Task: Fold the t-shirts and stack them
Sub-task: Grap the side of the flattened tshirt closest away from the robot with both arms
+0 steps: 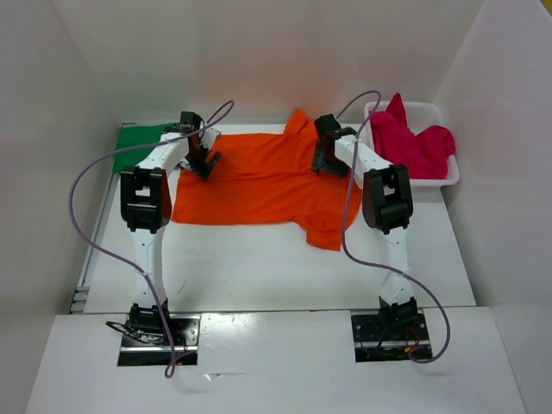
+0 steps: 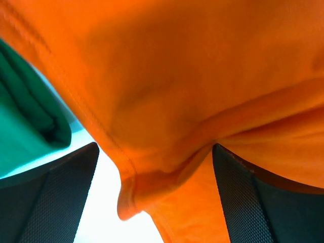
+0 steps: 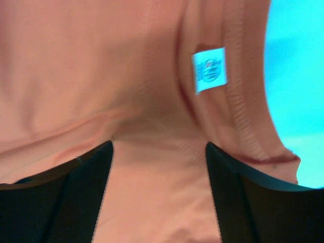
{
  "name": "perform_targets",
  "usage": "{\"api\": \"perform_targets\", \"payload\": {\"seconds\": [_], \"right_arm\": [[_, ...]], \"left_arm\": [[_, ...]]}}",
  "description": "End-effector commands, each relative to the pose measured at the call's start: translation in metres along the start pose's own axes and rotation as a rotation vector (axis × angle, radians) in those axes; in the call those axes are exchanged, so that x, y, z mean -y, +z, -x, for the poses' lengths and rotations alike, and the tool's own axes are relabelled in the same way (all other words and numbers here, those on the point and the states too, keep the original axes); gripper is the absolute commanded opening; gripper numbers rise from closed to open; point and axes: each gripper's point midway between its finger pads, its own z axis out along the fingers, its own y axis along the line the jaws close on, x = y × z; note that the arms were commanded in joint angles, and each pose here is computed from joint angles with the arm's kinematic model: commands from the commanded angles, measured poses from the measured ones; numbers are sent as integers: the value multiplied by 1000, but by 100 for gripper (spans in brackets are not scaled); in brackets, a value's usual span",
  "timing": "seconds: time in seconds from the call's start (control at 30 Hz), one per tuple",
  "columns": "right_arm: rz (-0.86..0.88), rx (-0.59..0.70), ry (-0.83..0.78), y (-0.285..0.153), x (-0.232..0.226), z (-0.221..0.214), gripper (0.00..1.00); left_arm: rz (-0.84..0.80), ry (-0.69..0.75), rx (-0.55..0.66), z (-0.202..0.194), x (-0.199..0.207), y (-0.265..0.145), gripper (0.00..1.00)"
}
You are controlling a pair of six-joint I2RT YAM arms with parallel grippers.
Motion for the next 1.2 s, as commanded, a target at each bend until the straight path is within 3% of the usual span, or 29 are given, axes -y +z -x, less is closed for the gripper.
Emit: {"api": "perform_targets", "payload": {"seconds": [0.0, 0.07, 0.1, 0.17, 0.23, 0.3, 0.43, 0.57, 0.77, 1.17], "right_arm": [[62, 167, -21, -78, -16, 42, 80], [64, 173, 26, -97, -8, 31, 81], [91, 235, 63, -133, -2, 39, 82], [54, 192, 108, -136, 15, 5, 82], [42, 129, 135, -146, 35, -36, 82], [-3, 27, 167, -135, 54, -89, 82], [-7, -64, 240, -140, 83, -151, 82], [46, -137, 303, -140, 88, -192, 80], [81, -186, 338, -133, 80, -210, 77], [91, -282, 306, -91, 64, -235, 71]], "left_arm": [[43, -44, 117, 23, -13, -57, 99], [53, -53, 164, 19, -15, -92, 99], [56, -53, 170, 15, -14, -102, 99], [29, -73, 151, -12, -10, -121, 99], [4, -80, 113, -36, -1, -124, 99], [-28, -99, 6, -91, 11, -116, 99], [-68, -151, -110, -156, 26, -106, 99], [-61, -189, -120, -175, 25, -95, 99], [-62, -208, -131, -177, 22, -71, 99], [-116, -260, -46, -159, 20, -88, 99]]}}
